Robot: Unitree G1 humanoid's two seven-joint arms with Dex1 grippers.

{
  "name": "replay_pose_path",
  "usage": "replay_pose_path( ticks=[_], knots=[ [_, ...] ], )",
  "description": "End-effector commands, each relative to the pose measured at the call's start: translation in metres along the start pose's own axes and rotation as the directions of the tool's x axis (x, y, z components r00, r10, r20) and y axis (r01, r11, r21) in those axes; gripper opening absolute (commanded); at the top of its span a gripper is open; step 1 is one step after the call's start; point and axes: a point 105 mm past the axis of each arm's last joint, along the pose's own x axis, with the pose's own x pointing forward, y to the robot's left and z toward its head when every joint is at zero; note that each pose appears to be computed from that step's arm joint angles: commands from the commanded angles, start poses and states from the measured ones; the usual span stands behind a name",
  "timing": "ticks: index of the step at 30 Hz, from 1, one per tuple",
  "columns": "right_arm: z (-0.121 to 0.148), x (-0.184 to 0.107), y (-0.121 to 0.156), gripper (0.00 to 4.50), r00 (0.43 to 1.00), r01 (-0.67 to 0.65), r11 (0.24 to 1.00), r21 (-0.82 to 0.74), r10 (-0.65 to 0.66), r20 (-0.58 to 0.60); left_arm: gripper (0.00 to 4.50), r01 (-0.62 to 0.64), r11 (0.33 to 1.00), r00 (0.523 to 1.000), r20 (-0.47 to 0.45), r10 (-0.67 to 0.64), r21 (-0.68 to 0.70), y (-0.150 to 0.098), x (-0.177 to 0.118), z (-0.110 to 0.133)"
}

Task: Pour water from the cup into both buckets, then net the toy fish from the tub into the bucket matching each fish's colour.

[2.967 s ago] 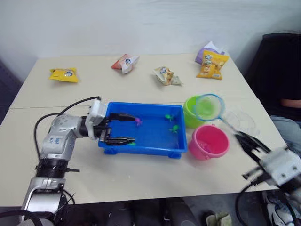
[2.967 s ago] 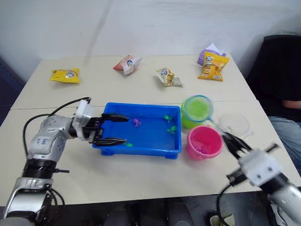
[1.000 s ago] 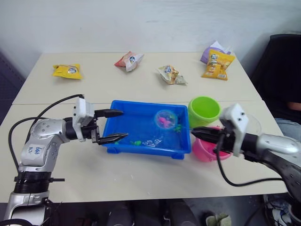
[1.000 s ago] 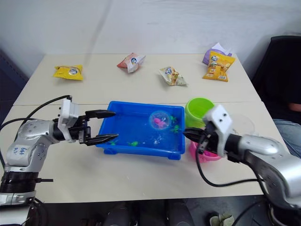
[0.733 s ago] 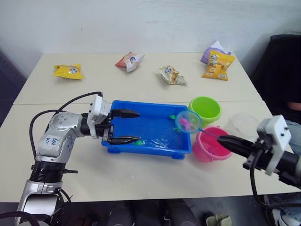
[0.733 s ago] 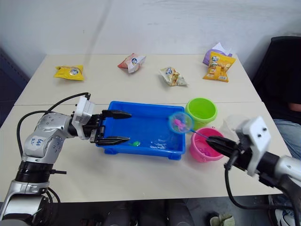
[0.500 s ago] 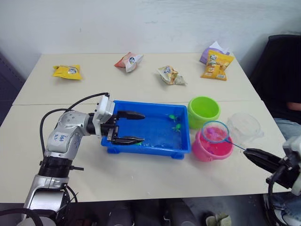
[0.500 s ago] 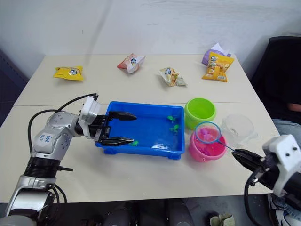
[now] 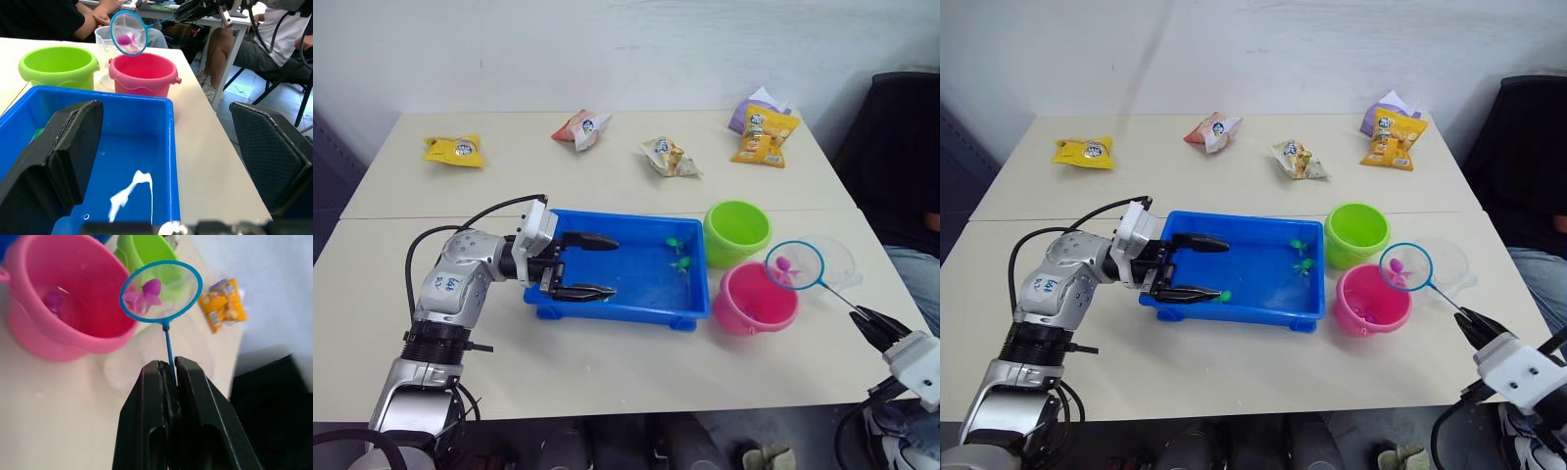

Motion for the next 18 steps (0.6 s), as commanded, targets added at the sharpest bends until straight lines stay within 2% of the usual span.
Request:
replay_pose_path(
  ticks=[1,7,12,15,17,18],
  knots=[
    [0.01,-0.005,0.003,0.0,0.996,0.036,0.946,-0.322,-0.009,0.084,4.43,-0.003,0.999,1.0,0.012,0.003,0.043,0.001,0.0,0.008],
    [0.008,-0.009,0.007,0.0,0.994,0.087,0.827,-0.556,-0.038,0.1,4.43,-0.015,0.999,1.0,0.017,0.014,0.044,0.001,0.001,0.007],
    [0.01,-0.008,0.003,0.0,0.991,0.127,0.748,-0.652,-0.069,0.114,4.43,-0.02,0.999,1.0,0.019,0.019,0.046,0.002,0.0,0.008],
    [0.009,-0.005,-0.001,0.0,0.988,0.146,0.774,-0.616,-0.087,0.125,4.43,-0.023,0.999,1.0,0.019,0.022,0.049,0.003,0.0,0.008],
    [0.012,-0.004,-0.006,0.0,0.983,0.175,0.862,-0.476,-0.125,0.135,4.43,-0.026,0.998,1.0,0.018,0.025,0.05,0.003,-0.001,0.008],
    [0.02,-0.001,-0.011,0.0,0.976,0.201,0.913,-0.355,-0.153,0.157,4.43,-0.033,0.998,0.999,0.016,0.032,0.051,0.003,-0.003,0.008]
  ],
)
